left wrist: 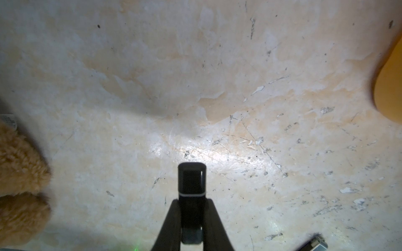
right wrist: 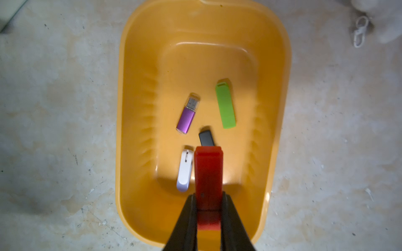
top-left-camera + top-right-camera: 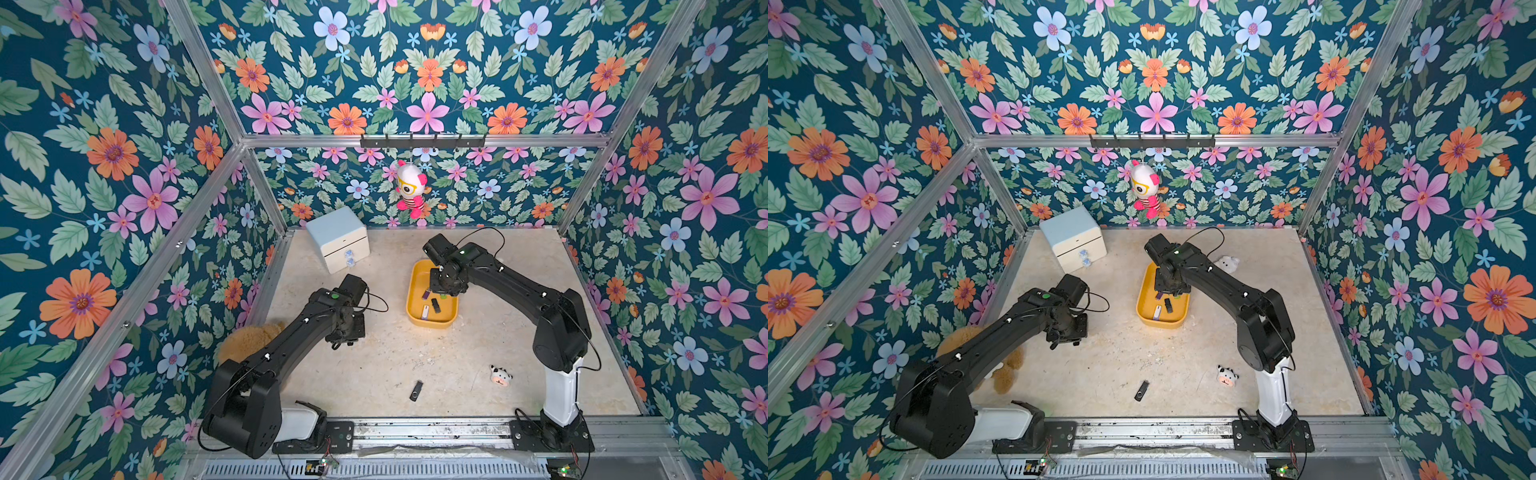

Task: Put the usb flash drive into the storage box
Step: Place the USB flash in the storage box.

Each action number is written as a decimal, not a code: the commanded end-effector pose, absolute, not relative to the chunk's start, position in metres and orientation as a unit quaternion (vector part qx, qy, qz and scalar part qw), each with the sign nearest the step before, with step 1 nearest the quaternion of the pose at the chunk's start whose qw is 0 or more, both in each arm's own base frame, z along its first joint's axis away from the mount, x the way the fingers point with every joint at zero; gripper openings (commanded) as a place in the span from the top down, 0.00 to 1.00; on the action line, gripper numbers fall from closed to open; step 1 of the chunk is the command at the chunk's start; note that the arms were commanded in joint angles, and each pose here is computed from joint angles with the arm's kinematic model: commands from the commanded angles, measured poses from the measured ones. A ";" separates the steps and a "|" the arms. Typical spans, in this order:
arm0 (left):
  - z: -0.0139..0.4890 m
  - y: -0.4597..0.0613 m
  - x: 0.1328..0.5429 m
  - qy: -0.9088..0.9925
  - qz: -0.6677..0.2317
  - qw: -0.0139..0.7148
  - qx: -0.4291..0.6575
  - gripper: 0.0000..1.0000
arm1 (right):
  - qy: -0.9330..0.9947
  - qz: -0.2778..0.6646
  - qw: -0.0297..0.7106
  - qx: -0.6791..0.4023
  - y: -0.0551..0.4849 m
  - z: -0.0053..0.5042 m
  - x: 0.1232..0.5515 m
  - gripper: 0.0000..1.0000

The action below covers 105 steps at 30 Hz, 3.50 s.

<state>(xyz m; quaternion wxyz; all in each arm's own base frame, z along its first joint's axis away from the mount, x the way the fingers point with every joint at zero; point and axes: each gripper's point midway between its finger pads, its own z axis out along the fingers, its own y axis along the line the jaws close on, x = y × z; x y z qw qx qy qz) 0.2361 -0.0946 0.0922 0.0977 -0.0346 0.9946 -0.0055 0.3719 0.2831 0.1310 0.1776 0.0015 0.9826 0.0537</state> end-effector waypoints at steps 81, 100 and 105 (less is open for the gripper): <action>0.085 -0.095 0.230 0.995 -0.009 0.086 -0.039 1.00 | 0.992 -0.012 0.099 -0.074 0.291 0.032 0.448 0.67; 0.159 -0.157 0.311 0.985 -0.057 0.161 0.027 1.00 | 0.970 -0.004 0.240 -0.023 0.252 0.167 0.440 0.57; 0.172 -0.199 0.344 0.980 -0.066 0.178 0.063 1.00 | 0.970 -0.007 0.242 0.031 0.207 0.177 0.408 0.54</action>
